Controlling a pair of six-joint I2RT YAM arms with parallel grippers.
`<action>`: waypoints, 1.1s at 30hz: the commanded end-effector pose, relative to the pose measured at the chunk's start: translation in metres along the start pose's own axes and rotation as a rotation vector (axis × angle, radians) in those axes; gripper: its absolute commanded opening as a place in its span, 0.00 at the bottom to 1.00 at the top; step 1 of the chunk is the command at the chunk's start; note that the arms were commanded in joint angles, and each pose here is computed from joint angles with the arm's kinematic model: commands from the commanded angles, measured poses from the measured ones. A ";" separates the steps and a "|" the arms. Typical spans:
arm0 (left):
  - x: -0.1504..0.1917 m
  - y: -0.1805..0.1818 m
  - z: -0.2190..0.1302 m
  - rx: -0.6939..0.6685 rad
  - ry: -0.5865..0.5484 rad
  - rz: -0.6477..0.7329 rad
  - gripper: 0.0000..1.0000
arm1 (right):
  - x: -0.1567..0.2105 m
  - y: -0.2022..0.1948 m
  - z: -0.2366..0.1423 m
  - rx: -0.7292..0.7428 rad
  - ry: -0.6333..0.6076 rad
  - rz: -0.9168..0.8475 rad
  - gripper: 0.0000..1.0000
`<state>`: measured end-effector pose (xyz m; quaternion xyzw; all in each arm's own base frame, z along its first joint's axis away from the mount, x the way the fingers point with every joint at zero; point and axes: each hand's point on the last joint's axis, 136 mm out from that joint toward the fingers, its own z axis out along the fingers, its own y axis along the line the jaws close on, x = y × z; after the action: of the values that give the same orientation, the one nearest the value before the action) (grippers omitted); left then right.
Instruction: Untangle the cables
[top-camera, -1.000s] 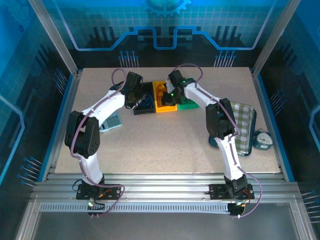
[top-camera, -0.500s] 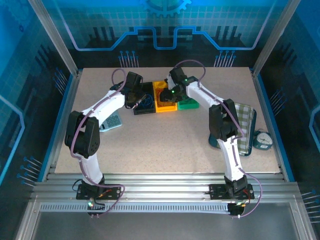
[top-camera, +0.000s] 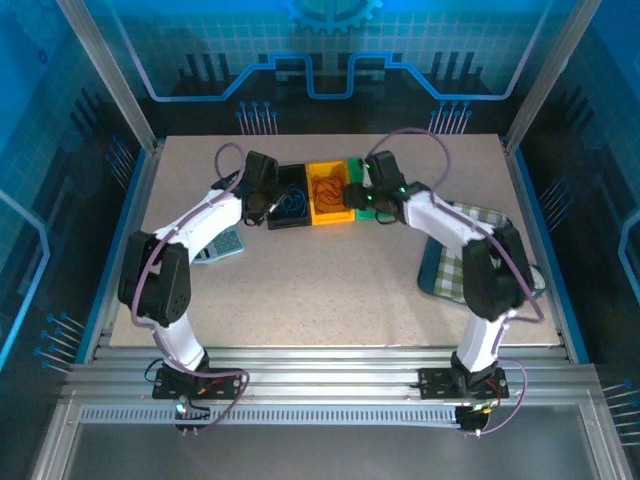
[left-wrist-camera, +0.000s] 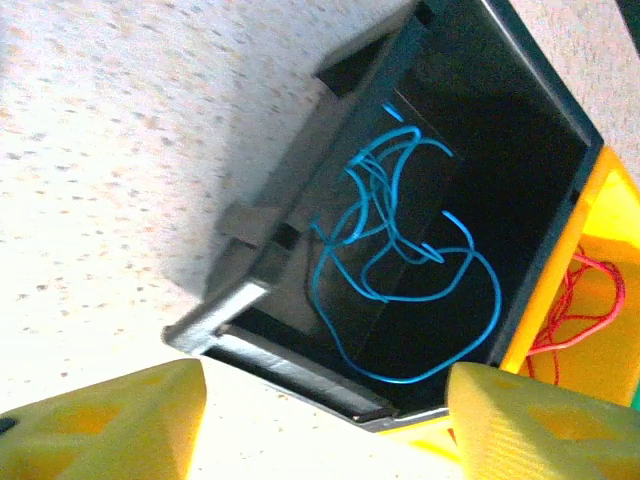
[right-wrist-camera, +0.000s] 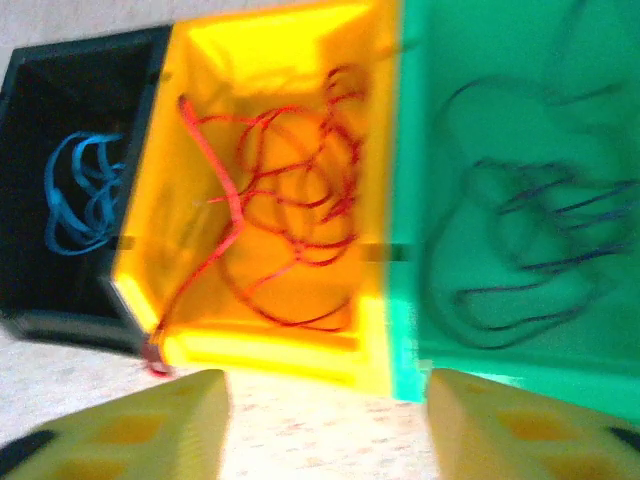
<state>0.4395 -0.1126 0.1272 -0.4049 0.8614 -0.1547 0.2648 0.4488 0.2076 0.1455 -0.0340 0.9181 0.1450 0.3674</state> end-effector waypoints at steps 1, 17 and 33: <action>-0.028 0.012 -0.027 -0.004 -0.159 0.089 0.90 | -0.048 -0.056 -0.037 0.223 -0.348 0.020 0.67; -0.096 0.149 -0.086 -0.550 -0.576 0.468 0.99 | -0.002 -0.161 -0.034 0.720 -0.112 -0.252 1.00; -0.092 0.163 -0.036 -0.267 -0.672 0.429 0.99 | 0.055 -0.187 -0.060 0.337 -0.433 -0.175 1.00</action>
<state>0.3399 0.0681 0.0827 -0.2727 0.8417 0.2045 0.4188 0.3871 0.0070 0.0542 -0.0359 0.8858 -0.1321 0.4434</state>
